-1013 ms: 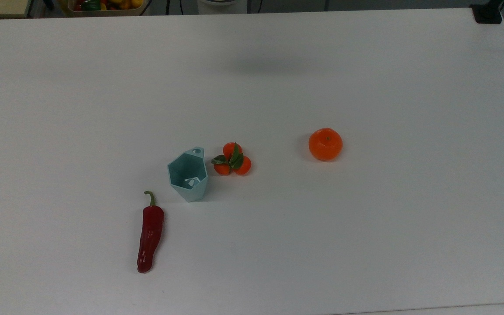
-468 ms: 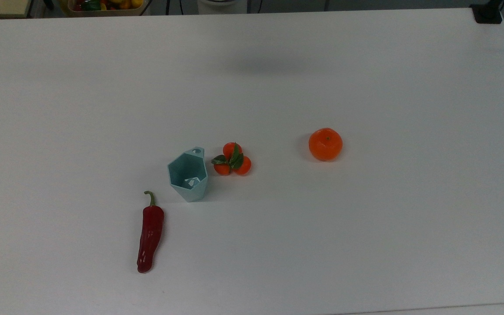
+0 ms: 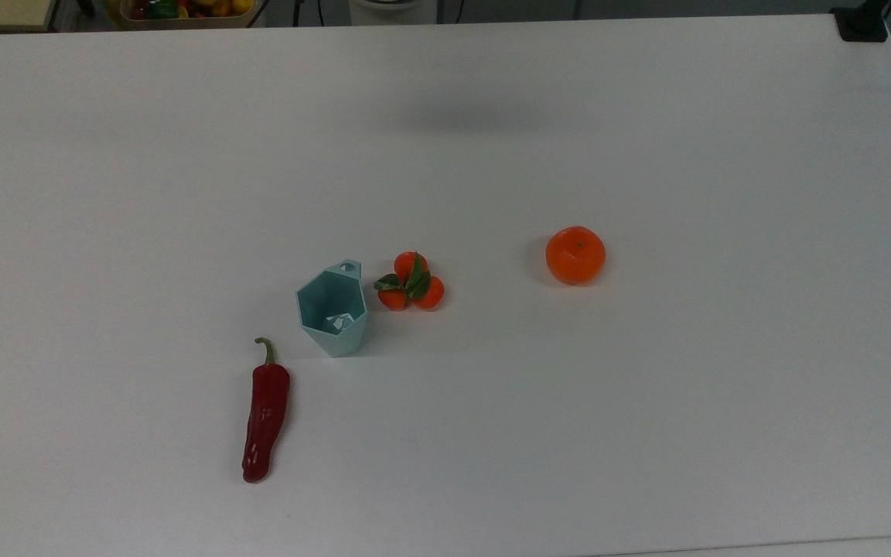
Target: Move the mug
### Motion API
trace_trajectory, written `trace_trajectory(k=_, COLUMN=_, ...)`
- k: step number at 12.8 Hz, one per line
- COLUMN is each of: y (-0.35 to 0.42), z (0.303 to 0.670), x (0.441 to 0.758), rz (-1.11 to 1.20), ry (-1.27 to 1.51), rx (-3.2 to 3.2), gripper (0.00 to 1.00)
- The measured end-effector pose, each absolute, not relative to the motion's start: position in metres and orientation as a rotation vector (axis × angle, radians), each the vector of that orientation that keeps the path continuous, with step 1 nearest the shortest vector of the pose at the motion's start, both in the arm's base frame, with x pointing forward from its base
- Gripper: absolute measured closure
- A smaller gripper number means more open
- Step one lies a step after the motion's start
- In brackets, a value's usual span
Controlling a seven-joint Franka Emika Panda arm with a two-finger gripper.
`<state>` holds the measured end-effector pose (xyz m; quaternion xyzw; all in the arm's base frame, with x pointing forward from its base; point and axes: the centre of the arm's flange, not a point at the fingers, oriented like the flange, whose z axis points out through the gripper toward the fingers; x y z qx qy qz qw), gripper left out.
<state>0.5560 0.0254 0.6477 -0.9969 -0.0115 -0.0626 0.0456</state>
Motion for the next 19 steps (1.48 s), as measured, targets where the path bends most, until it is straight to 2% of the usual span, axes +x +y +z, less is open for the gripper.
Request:
trace_trajectory(k=4, y=0.026, z=0.63, x=0.573, rz=-0.145, ry=0.055, rx=-3.042, gripper=0.0)
trace_trajectory(k=9, y=0.025, z=0.585, x=0.622, rz=-0.11, ry=0.209, rx=-3.045, gripper=0.0)
trace_trajectory(k=13, y=0.02, z=0.553, x=0.642, rz=-0.123, ry=0.236, rx=-3.1, gripper=0.0)
trace_trajectory(k=19, y=0.018, z=0.467, x=0.679, rz=-0.124, ry=0.29, rx=-3.143, gripper=0.0)
